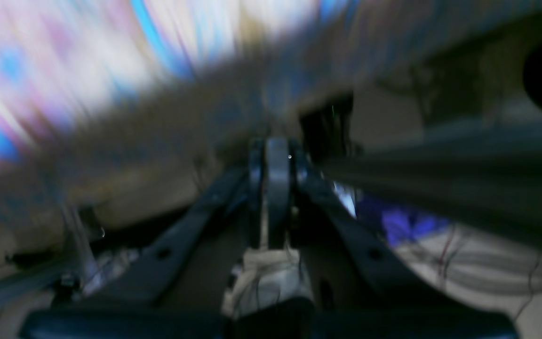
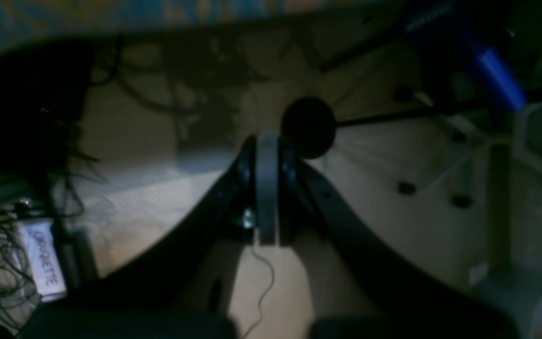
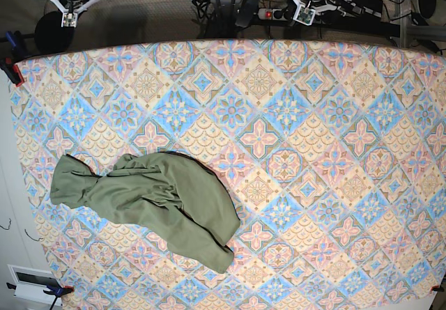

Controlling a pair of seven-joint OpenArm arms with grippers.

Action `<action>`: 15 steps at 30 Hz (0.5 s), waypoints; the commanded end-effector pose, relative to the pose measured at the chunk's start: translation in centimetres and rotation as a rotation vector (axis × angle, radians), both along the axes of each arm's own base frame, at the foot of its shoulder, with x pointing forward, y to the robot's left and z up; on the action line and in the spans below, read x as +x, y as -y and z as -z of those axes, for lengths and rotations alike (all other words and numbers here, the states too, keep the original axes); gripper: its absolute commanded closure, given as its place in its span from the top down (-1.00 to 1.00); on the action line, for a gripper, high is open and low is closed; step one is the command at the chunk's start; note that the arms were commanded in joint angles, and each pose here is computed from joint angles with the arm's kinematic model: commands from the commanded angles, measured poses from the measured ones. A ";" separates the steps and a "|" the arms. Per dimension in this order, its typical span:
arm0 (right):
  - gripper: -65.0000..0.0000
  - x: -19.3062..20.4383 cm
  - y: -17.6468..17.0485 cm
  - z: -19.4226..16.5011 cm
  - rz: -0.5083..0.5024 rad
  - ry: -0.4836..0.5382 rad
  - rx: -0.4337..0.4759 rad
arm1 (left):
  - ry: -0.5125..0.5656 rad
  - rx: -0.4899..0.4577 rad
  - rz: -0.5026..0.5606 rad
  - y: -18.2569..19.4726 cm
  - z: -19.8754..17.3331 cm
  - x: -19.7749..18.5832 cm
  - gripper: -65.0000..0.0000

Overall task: Layout the t-shirt on the table in an organized manner, then fold the t-shirt properly
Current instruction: 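Lower the right gripper onto the green t-shirt's bunched end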

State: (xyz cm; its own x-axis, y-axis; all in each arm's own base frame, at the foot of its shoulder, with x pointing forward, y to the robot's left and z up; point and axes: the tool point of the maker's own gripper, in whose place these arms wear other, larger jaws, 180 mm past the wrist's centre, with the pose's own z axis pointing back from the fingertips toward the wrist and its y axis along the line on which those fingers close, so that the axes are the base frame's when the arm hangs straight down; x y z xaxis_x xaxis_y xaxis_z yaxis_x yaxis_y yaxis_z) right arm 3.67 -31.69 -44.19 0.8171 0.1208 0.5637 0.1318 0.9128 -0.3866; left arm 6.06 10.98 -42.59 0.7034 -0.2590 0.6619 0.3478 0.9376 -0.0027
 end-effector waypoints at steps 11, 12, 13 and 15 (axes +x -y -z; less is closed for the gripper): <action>-1.00 7.5 -2.2 -5.9 0.079 0.207 0.174 | 0.053 0.014 -0.001 0.4 -2.4 4.2 -0.98; -1.00 8.1 -2.4 -6.0 0.085 0.213 0.191 | 0.064 0.010 -0.001 0.5 -2.7 4.5 -0.98; -1.00 8.5 -2.5 -6.0 0.093 0.216 0.209 | 0.074 0.007 0.000 0.6 -3.1 4.7 -0.98; -1.00 10.0 -2.8 -6.3 0.097 0.236 0.230 | 0.100 -0.003 0.001 0.8 -4.0 5.3 -0.98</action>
State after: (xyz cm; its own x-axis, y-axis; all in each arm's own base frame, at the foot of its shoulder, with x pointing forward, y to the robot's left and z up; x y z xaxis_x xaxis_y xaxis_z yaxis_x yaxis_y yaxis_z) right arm 13.95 -28.58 -38.32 0.6637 -0.1137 0.7393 0.2833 0.9529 -0.1078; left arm 10.86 10.32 -39.56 0.6595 -0.2653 0.7034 0.3496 0.9366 0.0254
